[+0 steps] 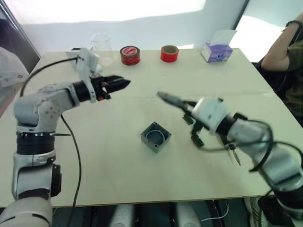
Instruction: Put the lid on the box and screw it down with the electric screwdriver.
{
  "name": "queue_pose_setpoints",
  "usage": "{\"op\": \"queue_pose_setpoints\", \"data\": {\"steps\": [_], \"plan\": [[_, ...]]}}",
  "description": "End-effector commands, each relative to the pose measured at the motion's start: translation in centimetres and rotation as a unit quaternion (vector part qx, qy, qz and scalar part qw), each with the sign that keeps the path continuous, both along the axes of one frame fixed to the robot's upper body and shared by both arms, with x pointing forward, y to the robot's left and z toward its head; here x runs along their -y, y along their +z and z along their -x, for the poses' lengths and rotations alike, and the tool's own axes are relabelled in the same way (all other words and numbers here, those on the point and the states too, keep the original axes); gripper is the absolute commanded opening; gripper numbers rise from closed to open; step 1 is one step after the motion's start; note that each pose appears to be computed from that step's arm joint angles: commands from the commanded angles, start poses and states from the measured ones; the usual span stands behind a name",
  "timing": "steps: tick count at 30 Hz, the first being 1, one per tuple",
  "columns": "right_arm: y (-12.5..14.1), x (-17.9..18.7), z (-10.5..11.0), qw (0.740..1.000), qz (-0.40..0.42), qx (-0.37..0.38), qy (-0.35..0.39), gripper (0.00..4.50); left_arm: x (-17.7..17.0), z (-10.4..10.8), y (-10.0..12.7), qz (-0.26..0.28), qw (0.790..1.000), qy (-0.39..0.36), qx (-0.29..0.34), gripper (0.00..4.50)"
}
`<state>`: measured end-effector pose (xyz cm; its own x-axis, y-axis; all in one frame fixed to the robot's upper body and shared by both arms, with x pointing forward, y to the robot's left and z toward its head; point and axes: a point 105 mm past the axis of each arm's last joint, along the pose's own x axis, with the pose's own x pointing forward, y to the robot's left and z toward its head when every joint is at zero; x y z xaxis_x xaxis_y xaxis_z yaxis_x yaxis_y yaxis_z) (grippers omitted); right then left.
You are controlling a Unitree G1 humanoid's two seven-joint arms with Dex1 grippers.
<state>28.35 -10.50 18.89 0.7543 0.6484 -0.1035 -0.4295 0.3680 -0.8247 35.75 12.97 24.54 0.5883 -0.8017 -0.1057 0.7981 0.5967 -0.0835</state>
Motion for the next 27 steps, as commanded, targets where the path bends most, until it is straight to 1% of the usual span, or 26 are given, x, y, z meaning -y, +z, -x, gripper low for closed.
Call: {"op": "queue_pose_setpoints", "data": {"steps": [1,2,3,6,8,11,15,27], "plan": [[-0.4,-1.3,1.3,0.979,0.121,0.162,0.042,0.12,1.7,0.2,0.8,-0.022,0.998,-0.038,0.033,0.65],[-0.8,-1.3,1.3,0.970,0.145,0.189,0.041,0.12,2.3,0.1,0.4,-0.036,0.997,-0.052,0.037,0.14],[-1.3,-1.4,1.3,0.966,0.159,0.200,0.044,0.12,2.9,0.2,0.1,-0.049,0.996,-0.067,0.040,0.05],[-2.1,-1.6,1.3,0.955,0.186,0.225,0.049,0.12,4.2,0.6,-0.7,-0.069,0.991,-0.107,0.040,0.05],[-2.6,-1.5,1.2,0.955,0.189,0.224,0.050,0.12,4.5,0.6,-1.0,-0.080,0.989,-0.114,0.042,0.05],[-3.5,-1.8,1.3,0.951,0.200,0.231,0.055,0.12,5.2,0.8,-1.8,-0.110,0.982,-0.142,0.051,0.05],[-4.6,-2.7,2.0,0.950,0.198,0.230,0.078,0.12,5.9,1.4,-3.3,-0.146,0.972,-0.176,0.054,0.05],[-5.6,-2.7,1.7,0.950,0.207,0.221,0.078,0.12,6.1,2.5,-5.8,-0.188,0.957,-0.218,0.046,0.05]]}}
